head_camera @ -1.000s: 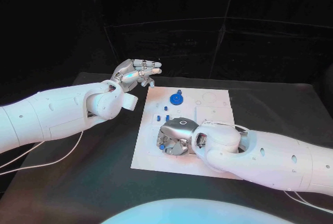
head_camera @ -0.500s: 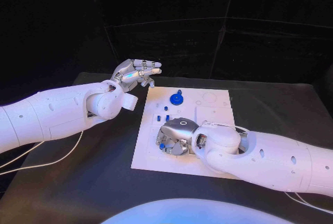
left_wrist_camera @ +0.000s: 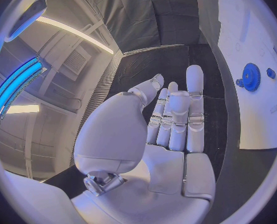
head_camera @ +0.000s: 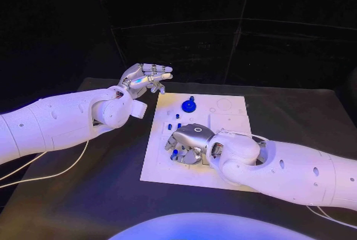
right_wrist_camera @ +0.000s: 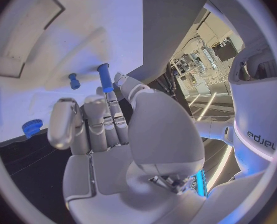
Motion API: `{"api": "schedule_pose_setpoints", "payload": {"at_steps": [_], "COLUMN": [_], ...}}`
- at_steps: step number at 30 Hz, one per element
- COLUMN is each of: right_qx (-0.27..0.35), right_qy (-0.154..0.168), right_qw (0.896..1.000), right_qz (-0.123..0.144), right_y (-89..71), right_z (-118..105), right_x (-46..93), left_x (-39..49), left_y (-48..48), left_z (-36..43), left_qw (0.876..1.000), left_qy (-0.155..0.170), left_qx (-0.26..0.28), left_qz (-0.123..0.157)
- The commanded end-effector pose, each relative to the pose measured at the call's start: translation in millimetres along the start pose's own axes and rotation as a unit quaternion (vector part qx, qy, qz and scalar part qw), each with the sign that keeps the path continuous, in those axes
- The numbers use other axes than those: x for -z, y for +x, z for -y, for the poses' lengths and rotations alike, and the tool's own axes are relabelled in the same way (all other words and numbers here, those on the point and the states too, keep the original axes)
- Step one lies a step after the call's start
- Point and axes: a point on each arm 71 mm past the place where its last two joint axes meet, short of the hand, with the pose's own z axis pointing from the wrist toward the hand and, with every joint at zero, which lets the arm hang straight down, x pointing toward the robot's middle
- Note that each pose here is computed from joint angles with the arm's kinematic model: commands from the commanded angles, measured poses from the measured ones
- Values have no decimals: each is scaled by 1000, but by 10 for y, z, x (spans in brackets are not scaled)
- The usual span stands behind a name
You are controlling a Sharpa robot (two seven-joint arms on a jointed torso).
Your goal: Assemble the parts on the task board
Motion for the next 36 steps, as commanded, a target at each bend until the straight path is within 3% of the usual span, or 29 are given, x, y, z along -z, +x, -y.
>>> {"api": "schedule_pose_setpoints", "payload": {"at_steps": [1, 8, 13, 16, 22, 28, 32, 36], "right_qx": [-3, -22, -50, -78, -136, -153, -141, -122], "right_qy": [-9, -9, 5, 28, 125, 236, 292, 327], "right_qw": [1000, 999, 996, 993, 977, 955, 942, 935], "right_qz": [22, 43, 71, 88, 106, 92, 83, 64], "right_y": [-44, -133, -323, -448, -589, -583, -551, -438], "right_z": [-11, 41, 116, 220, 559, 872, 1010, 1084], "right_x": [53, 366, 626, 757, 1065, 1359, 1535, 1691], "left_x": [-1, 9, 9, 7, 8, 16, 22, 29], "left_y": [4, -19, -25, -22, -18, 2, 25, 36], "left_z": [13, 16, 12, 8, 0, -2, -2, -2], "left_qw": [1000, 1000, 1000, 1000, 1000, 1000, 1000, 1000], "left_qy": [2, 1, 1, 0, -1, -2, -2, -2], "left_qx": [4, 3, 3, 3, 3, 4, 5, 6], "left_qz": [-5, -3, -2, -3, -3, -5, -8, -9]}}
